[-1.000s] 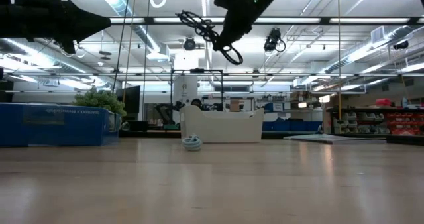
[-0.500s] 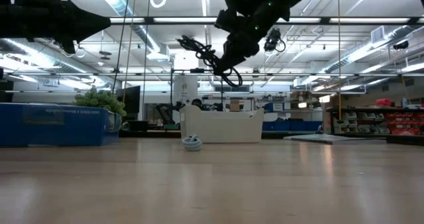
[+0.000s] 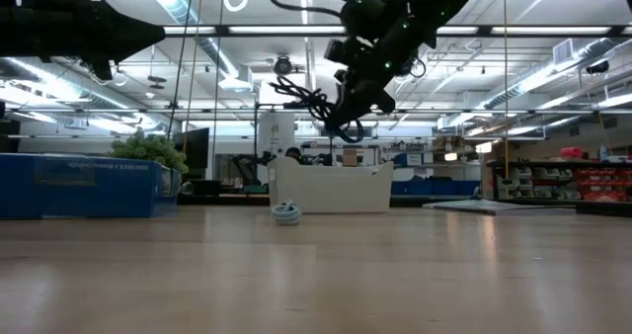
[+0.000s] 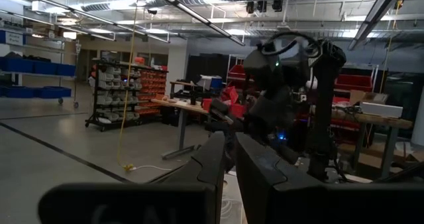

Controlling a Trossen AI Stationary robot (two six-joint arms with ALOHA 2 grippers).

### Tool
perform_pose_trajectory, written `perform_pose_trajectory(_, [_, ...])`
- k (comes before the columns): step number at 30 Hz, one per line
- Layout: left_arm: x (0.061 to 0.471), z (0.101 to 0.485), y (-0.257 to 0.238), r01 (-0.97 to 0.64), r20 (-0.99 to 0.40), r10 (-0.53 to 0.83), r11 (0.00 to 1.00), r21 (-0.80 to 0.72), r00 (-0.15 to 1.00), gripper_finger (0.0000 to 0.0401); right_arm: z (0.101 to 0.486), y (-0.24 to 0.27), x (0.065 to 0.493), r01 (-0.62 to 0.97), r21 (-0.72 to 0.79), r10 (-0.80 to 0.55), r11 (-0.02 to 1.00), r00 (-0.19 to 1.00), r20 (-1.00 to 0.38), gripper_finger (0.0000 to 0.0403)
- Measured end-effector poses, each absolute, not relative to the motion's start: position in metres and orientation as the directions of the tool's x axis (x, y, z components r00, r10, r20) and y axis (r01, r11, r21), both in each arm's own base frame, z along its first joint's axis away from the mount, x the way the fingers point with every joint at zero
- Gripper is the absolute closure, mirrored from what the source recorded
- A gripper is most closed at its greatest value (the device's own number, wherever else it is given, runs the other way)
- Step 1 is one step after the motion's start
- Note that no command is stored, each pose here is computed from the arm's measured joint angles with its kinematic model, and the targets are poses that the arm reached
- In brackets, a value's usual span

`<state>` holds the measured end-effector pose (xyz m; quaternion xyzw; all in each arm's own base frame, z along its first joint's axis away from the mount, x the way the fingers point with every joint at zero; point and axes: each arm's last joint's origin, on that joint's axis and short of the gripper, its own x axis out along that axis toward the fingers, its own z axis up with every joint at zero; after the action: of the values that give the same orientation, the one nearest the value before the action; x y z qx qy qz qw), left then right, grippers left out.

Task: Pick and place USB-C Cables
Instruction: Put the black USB cable into the white bin

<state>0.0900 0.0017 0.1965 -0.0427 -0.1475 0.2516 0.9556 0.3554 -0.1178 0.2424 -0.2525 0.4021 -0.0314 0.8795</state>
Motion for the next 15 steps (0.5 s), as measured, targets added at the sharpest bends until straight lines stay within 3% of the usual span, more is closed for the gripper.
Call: perform_pose_trajectory(15, [0.09,0.197,0.002,-0.468,0.26,0.493,0.87,-0.156,0.83,0.0358,0.236,-0.14,0.345,-0.032,-0.4,-0.284,0.916,0.654,-0.701,0.039])
